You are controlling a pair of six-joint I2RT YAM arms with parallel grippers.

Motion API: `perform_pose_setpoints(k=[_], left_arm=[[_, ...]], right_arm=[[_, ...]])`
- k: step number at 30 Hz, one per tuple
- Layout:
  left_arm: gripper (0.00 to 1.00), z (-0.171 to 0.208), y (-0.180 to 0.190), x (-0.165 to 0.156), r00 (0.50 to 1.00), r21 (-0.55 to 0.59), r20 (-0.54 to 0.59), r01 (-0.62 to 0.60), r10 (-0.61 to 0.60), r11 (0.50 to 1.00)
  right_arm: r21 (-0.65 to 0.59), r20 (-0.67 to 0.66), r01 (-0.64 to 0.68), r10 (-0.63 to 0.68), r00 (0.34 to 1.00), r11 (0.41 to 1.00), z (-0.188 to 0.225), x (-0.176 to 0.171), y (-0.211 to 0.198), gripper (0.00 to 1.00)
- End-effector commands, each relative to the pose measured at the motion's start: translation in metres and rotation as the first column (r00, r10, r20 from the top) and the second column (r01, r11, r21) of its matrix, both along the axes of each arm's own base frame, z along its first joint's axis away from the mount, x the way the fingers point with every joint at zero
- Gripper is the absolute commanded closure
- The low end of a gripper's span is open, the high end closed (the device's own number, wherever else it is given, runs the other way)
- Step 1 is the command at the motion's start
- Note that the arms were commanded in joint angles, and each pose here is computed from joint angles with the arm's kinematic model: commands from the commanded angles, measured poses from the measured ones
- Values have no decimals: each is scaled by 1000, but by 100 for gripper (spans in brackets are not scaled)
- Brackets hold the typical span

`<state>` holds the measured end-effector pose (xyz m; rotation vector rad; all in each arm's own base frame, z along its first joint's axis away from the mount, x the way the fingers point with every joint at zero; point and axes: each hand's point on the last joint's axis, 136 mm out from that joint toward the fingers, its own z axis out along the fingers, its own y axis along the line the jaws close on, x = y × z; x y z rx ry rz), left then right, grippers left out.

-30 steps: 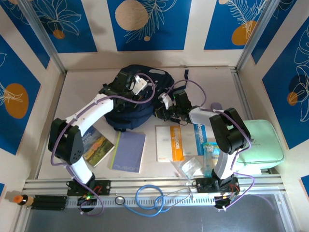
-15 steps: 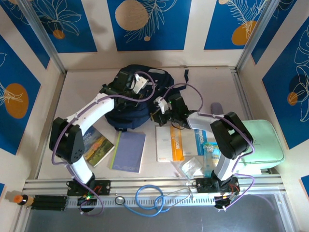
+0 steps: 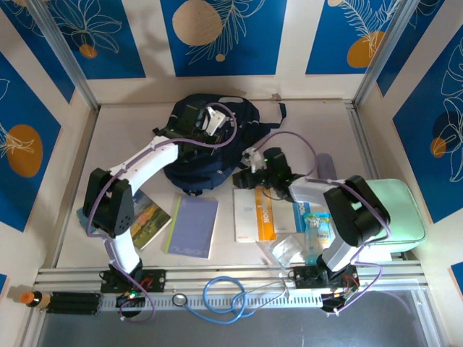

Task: Pack the student bag
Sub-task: Unzip the student bag at the top-center of the table.

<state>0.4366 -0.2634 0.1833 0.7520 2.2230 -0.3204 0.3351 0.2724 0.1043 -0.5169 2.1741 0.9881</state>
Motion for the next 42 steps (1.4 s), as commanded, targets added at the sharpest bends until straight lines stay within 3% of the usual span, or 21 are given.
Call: perform_pose_setpoints(k=[1, 3, 5, 7, 9, 14, 23, 27, 30, 33, 34, 37, 42], left_arm=[[100, 39, -9, 1, 995, -97, 101, 31, -21, 995], [100, 40, -13, -3, 995, -116, 97, 48, -36, 992], [100, 39, -15, -5, 995, -128, 92, 55, -44, 990], [100, 39, -16, -6, 995, -134, 89, 59, -47, 989], [100, 37, -17, -6, 995, -133, 82, 60, -49, 989], [100, 34, -17, -9, 996, -133, 73, 60, -51, 989], [100, 36, -15, -15, 997, -139, 64, 56, -47, 989], [98, 38, -9, -18, 998, -146, 56, 18, -10, 989], [74, 40, 8, -22, 995, -144, 23, -91, 95, 985], [48, 35, 39, -35, 961, -111, -44, -276, 273, 955], [43, 31, 48, -45, 943, -94, -80, -329, 322, 940], [39, 20, 59, -75, 896, -75, -175, -425, 407, 902], [38, -5, 46, -120, 851, -53, -242, -491, 465, 870]], right_arm=[[94, -62, 73, -67, 996, 993, 37, 6, -12, 51], [101, -183, 143, -123, 975, 985, 41, 10, -19, 45], [100, -371, 239, -187, 910, 966, 45, 17, -24, 42], [87, -556, 341, -239, 796, 936, 43, 22, -28, 43], [128, -700, 394, -199, 686, 910, 40, 24, -22, 44], [136, -794, 464, -184, 580, 875, 37, 40, -6, 44], [152, -814, 445, -144, 562, 882, 30, 63, 27, 46], [153, -809, 431, -138, 571, 889, 27, 65, 32, 75], [163, -790, 417, -135, 599, 894, 32, 66, 34, 92], [174, -758, 398, -136, 638, 901, 41, 66, 37, 100], [179, -747, 390, -133, 651, 903, 45, 66, 39, 100], [181, -731, 370, -127, 670, 911, 49, 65, 45, 100], [209, -718, 343, -95, 690, 916, 59, 66, 56, 100]])
